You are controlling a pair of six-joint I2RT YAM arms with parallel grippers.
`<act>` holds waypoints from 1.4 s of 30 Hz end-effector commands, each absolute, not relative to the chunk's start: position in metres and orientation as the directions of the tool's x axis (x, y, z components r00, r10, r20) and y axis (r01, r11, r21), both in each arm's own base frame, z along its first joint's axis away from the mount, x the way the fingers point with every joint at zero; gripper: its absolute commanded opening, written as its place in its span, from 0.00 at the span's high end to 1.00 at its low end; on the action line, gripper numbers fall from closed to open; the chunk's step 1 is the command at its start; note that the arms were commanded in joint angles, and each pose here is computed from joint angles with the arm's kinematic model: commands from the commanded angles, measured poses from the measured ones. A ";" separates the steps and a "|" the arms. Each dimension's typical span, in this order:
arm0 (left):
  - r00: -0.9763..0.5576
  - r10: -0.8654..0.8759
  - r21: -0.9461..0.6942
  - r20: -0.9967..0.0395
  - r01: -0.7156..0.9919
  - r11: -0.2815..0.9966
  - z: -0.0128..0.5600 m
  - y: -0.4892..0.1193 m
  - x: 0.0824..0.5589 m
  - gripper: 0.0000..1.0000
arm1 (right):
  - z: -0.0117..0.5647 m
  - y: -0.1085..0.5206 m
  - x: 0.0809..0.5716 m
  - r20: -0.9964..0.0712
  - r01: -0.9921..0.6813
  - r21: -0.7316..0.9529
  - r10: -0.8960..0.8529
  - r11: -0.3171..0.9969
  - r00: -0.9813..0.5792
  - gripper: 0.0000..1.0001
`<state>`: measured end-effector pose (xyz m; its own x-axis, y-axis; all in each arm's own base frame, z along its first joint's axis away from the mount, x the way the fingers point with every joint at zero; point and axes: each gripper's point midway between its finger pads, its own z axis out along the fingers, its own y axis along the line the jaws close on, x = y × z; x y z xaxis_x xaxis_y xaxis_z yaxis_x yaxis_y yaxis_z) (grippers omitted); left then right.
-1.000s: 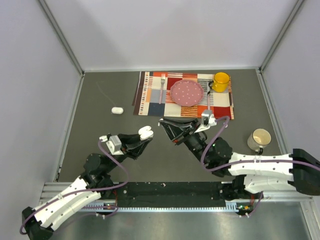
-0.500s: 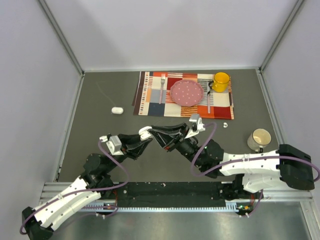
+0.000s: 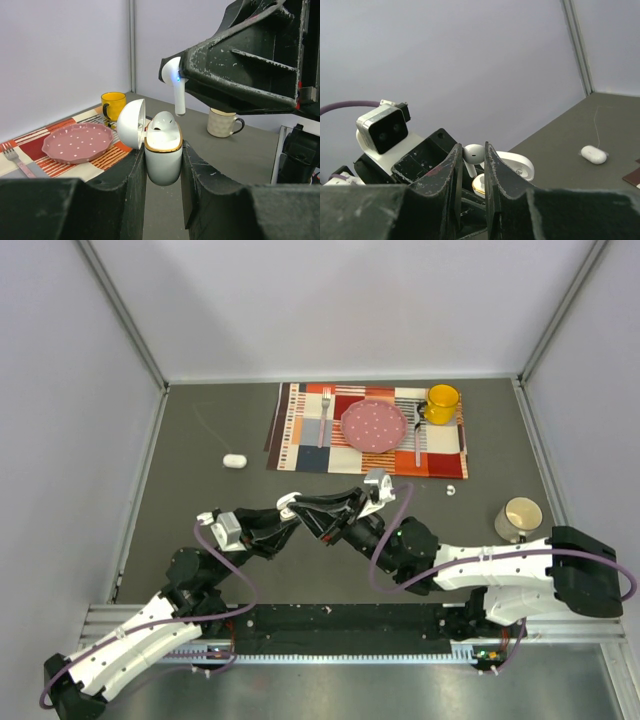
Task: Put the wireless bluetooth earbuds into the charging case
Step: Insert the left earbud into the left side groove of the charging case.
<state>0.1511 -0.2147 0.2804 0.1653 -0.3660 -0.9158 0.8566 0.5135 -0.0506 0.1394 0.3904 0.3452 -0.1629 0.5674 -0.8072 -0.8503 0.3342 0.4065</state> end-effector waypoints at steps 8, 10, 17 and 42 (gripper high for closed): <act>0.211 -0.415 -0.022 -0.885 0.872 0.490 0.300 -0.213 0.143 1.00 | 0.358 0.403 0.133 -0.805 -0.858 0.410 0.565 0.309 -0.181 1.00; 0.210 -0.416 -0.021 -0.885 0.874 0.486 0.300 -0.214 0.142 1.00 | 0.355 0.404 0.134 -0.809 -0.855 0.411 0.558 0.315 -0.183 1.00; 0.215 -0.422 -0.020 -0.881 0.873 0.487 0.302 -0.213 0.142 1.00 | 0.348 0.404 0.139 -0.816 -0.841 0.420 0.547 0.342 -0.185 1.00; 0.276 -0.450 -0.003 -0.849 0.851 0.526 0.316 -0.206 0.146 1.00 | 0.318 0.400 0.150 -0.865 -0.784 0.427 0.455 0.451 -0.210 1.00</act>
<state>0.1547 -0.2163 0.2772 0.1744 -0.3551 -0.9184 0.8513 0.5231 -0.0406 0.1505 0.4014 0.3188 -0.2112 0.4825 -0.8500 -0.8012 0.4127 0.4333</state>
